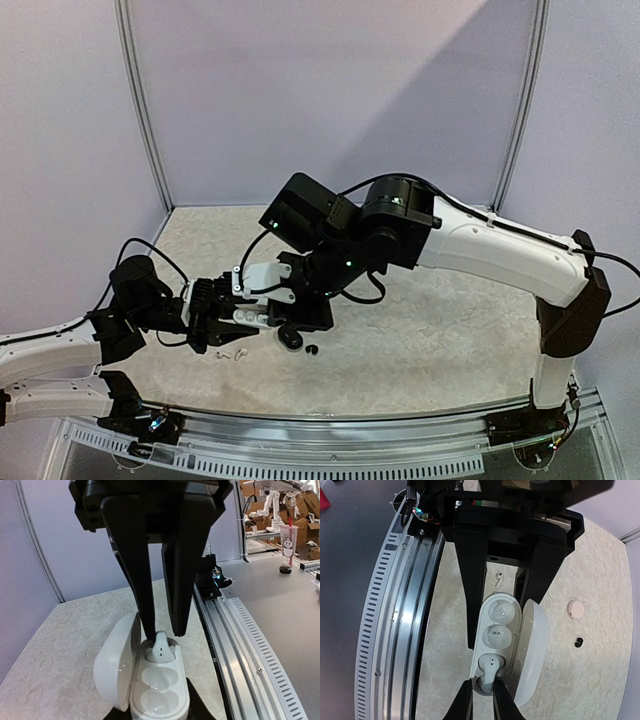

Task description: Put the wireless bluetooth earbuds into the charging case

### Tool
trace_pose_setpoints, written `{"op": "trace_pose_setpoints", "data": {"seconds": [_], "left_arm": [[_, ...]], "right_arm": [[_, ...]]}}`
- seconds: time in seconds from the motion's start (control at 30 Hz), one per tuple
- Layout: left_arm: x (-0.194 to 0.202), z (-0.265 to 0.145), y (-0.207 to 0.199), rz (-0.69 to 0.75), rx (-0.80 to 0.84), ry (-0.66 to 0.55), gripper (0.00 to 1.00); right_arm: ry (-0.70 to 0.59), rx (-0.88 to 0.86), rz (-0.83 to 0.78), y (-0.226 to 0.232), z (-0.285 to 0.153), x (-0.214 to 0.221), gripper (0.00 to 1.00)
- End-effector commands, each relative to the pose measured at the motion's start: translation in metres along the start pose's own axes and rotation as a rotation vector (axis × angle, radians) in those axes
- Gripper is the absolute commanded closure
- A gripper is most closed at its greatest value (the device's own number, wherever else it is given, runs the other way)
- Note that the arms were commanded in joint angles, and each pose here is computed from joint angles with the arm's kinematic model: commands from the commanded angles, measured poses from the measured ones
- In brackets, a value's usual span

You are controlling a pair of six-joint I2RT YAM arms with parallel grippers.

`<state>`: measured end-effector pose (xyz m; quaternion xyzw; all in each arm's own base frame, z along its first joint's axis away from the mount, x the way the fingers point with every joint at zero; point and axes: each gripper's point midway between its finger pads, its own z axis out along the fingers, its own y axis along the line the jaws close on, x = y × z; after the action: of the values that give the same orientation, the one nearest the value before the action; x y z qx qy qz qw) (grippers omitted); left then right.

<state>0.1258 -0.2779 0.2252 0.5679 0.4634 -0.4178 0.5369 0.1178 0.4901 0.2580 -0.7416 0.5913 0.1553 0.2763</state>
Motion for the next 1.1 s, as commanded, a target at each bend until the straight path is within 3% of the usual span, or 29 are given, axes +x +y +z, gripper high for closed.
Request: {"op": "trace_pose_setpoints", "data": {"seconds": [0.0,0.2,0.5,0.63,0.77,0.93,1.07], "left_arm": [[-0.011,0.003,-0.002,0.02,0.017,-0.026,1.0],[-0.003,0.003,0.01,-0.089,-0.057,0.003,1.0],[0.006,-0.004,0.032,-0.216,-0.166,0.024,1.0],[-0.006,-0.011,0.048,-0.263,-0.216,-0.016,1.0],[-0.041,-0.017,0.065,-0.307,-0.244,-0.11,1.0],[-0.074,-0.021,0.079,-0.353,-0.254,-0.186,1.0],[-0.079,-0.029,0.095,-0.378,-0.318,-0.199,1.0]], "right_arm": [[-0.002,0.028,-0.001,-0.005,0.002,-0.004,0.84],[-0.07,0.079,0.029,-0.015,-0.012,-0.02,0.82],[-0.334,0.154,0.154,-0.042,-0.076,-0.056,0.76],[-0.442,0.091,0.328,-0.054,-0.087,-0.045,0.62],[-0.571,0.114,0.503,-0.069,-0.091,-0.025,0.36],[-0.72,0.163,0.612,-0.082,-0.1,-0.016,0.29],[-0.705,0.188,0.651,-0.093,-0.087,-0.012,0.28]]}}
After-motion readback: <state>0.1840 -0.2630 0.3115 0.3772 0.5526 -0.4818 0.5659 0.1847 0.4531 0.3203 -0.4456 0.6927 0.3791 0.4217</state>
